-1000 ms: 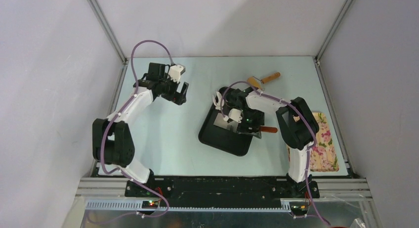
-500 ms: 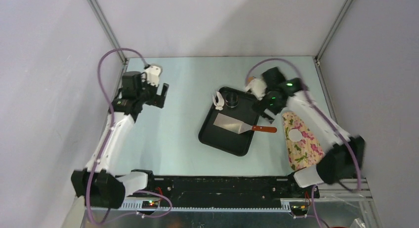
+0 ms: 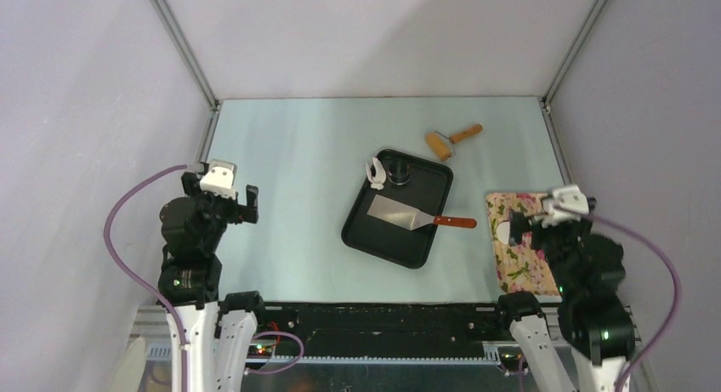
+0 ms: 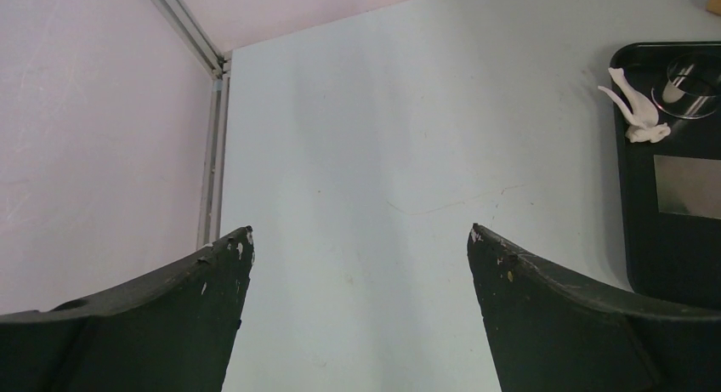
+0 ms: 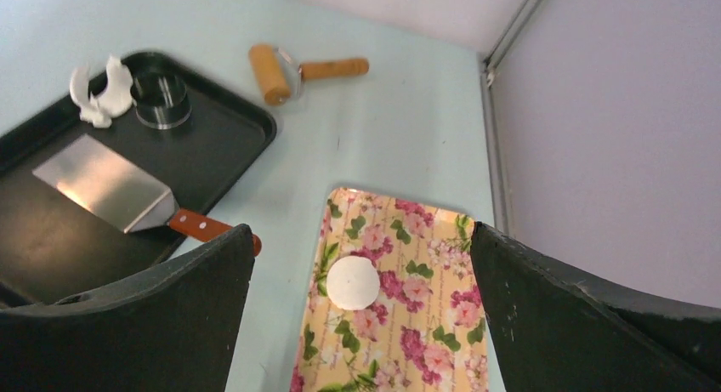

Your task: Roll out the dumpling wrappers from the dough

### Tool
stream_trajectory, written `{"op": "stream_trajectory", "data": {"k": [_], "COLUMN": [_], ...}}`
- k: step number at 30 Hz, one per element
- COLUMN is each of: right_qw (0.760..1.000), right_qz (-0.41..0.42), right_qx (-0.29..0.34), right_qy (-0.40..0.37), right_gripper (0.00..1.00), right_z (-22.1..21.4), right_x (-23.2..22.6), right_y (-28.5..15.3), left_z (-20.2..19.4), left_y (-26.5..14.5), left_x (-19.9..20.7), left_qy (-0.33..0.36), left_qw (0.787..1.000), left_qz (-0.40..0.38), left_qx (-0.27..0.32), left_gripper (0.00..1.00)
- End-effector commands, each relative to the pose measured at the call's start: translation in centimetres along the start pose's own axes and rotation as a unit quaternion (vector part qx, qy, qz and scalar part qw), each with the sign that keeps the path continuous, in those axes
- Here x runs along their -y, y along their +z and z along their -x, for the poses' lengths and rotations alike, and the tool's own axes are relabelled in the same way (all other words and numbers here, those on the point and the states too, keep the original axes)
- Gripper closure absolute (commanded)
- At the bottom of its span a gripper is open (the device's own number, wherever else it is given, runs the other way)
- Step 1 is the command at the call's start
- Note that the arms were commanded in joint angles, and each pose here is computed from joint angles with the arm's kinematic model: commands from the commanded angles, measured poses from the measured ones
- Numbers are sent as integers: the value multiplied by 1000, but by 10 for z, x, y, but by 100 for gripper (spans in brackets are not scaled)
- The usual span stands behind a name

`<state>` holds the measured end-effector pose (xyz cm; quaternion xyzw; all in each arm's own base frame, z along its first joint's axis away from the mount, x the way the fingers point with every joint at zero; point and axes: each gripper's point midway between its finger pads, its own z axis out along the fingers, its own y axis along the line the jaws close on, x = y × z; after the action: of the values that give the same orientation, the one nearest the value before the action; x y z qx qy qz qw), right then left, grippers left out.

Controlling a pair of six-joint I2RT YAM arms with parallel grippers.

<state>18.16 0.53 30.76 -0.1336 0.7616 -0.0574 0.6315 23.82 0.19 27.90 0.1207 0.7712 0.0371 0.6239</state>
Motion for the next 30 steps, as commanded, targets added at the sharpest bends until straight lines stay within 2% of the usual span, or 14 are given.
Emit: {"op": "stream_trajectory", "data": {"k": [1,4,10,25,30], "right_qw": [993,991,992,987,985], "right_qz": [-56,-58,18,153,165], "right_qx": [96,96,92,52,46], "right_qy": [41,67,84,13,0], "right_gripper": [1,1,1,1,1], "right_z": [10,5,-3,-35,-41], "right_x": [13,11,-20,-68,-72], "right_y": [-24,-26,-23,-8,-8], "left_z": [0,-2,-9,-16,-19], "left_y": [0,2,8,12,15], "left_x": [-7,-7,-6,4,6], "left_qy": [-12,-13,-16,-20,-18], "left_qw": [1000,1000,1000,1000,1000], "left_qz": [22,21,20,-5,-11], "left_qx": [6,7,0,-1,-5], "left_gripper": [0,0,0,0,0]}}
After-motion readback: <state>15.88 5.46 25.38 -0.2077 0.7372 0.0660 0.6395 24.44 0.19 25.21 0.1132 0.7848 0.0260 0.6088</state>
